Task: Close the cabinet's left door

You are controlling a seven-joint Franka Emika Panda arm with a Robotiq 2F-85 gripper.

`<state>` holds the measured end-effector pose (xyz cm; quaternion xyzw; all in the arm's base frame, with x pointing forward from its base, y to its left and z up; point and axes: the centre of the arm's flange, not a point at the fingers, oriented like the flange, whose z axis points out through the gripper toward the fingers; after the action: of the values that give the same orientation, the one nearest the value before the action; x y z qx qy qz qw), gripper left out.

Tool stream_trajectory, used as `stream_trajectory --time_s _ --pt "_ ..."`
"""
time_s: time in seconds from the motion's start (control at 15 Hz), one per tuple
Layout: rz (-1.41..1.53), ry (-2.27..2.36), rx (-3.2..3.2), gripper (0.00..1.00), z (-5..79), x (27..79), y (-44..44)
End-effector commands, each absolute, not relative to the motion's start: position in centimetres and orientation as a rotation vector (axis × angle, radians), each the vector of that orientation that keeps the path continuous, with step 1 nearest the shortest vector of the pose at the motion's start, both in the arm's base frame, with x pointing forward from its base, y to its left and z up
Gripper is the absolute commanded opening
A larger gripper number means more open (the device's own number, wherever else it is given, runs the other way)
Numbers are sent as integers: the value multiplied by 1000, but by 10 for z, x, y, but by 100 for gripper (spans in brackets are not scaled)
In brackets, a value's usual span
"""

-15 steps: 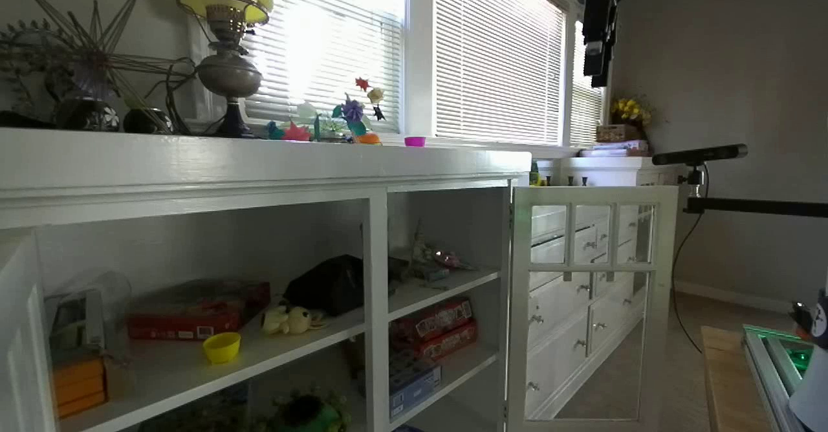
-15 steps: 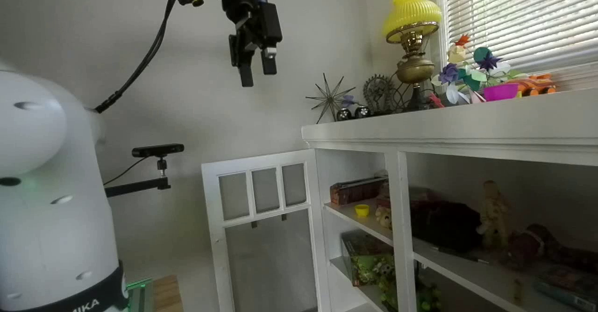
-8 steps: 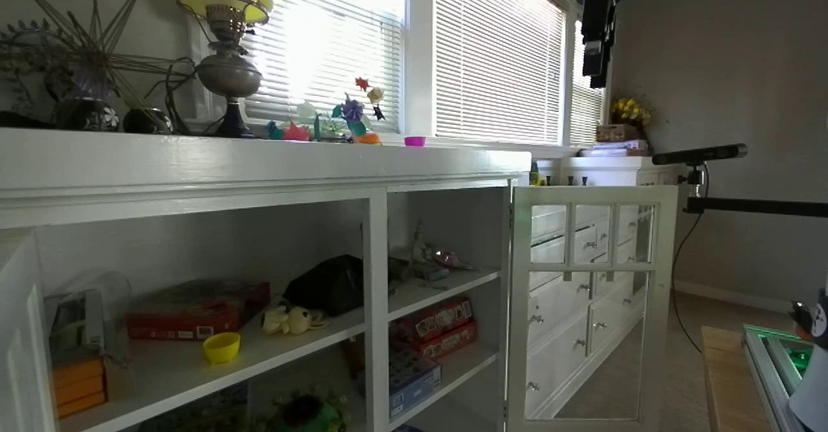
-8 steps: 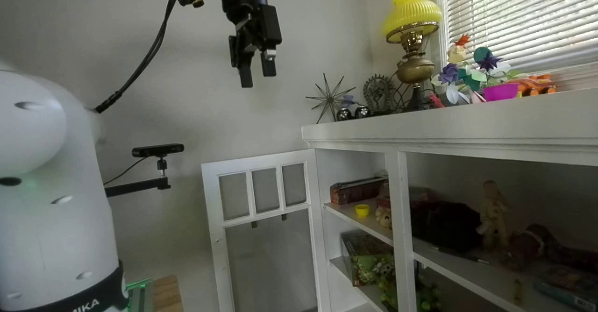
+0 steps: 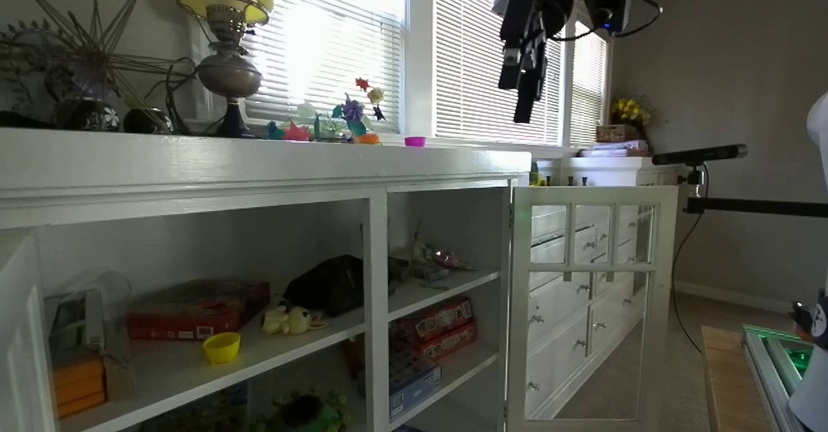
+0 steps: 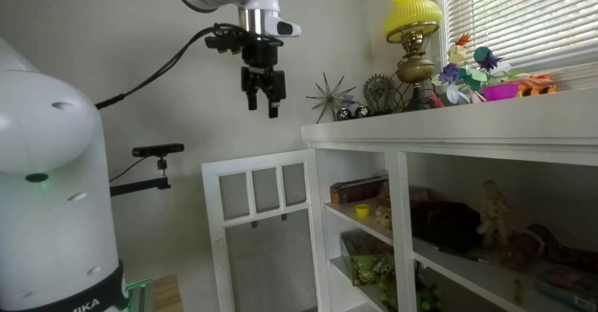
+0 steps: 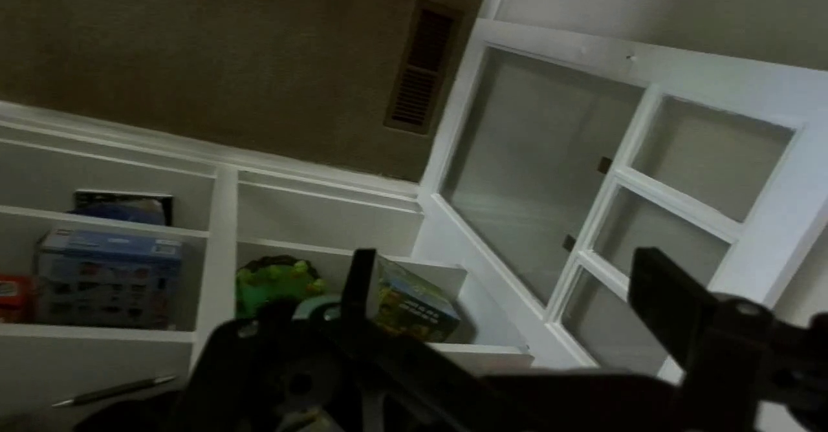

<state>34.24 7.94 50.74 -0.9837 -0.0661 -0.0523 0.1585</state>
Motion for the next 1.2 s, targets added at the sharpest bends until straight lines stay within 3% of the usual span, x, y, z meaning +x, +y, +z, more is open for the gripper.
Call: stream_trajectory --time_s 0.0,1.13 --pt "-98 -257 -2677 100 481 376 136" --pt "55 -343 -2637 100 365 440 425"
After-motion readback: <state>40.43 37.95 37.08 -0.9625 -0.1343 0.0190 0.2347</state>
